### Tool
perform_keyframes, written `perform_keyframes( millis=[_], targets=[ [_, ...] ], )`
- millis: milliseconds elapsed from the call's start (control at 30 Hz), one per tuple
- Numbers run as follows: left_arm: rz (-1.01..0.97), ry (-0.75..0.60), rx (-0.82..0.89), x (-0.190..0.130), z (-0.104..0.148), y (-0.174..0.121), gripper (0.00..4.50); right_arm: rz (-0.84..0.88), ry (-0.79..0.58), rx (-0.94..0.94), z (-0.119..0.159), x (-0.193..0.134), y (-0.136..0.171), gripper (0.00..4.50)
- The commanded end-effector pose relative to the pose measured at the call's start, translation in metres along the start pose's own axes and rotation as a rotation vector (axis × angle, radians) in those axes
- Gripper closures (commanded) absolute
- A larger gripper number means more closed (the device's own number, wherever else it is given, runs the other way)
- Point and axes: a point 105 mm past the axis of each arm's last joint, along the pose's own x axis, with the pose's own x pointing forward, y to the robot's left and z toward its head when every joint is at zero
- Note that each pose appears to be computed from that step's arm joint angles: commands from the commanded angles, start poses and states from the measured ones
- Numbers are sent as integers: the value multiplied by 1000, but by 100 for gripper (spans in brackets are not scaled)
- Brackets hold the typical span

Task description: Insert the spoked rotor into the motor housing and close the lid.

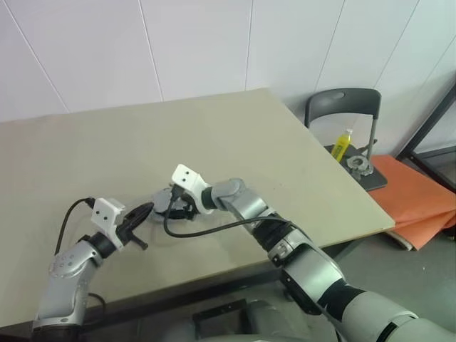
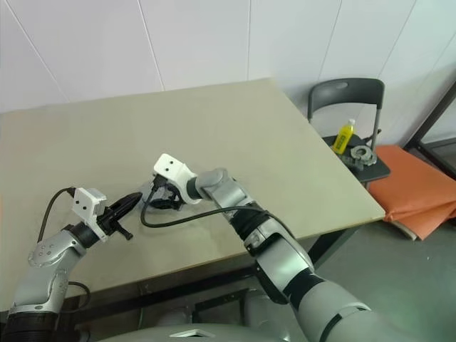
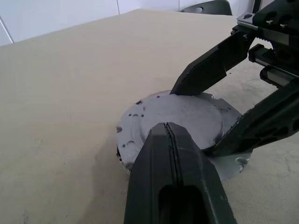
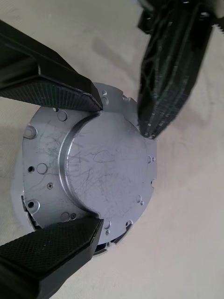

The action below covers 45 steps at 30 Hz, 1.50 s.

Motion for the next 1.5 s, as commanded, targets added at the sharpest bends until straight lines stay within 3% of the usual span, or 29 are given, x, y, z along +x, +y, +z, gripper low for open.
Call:
perform_keyframes(
  millis=[33,533,700,933,1500],
  targets=[
    [22,-57,54,0,18,8,450,-43,-54,-72,17,-1,-3,134],
    [123,-66,95,-18,28,37,450,-155,-101,-63,23,1,-17,134],
    [118,-60,93,-18,26,35,450,-148,-179,79,34,3,-16,134],
    [98,-48,84,-15,21,29,450,-175,-182,107,32,4,-19,134],
    [86,-55,84,-11,23,27,450,-144,-145,-62,40,-1,-12,134]
  ],
)
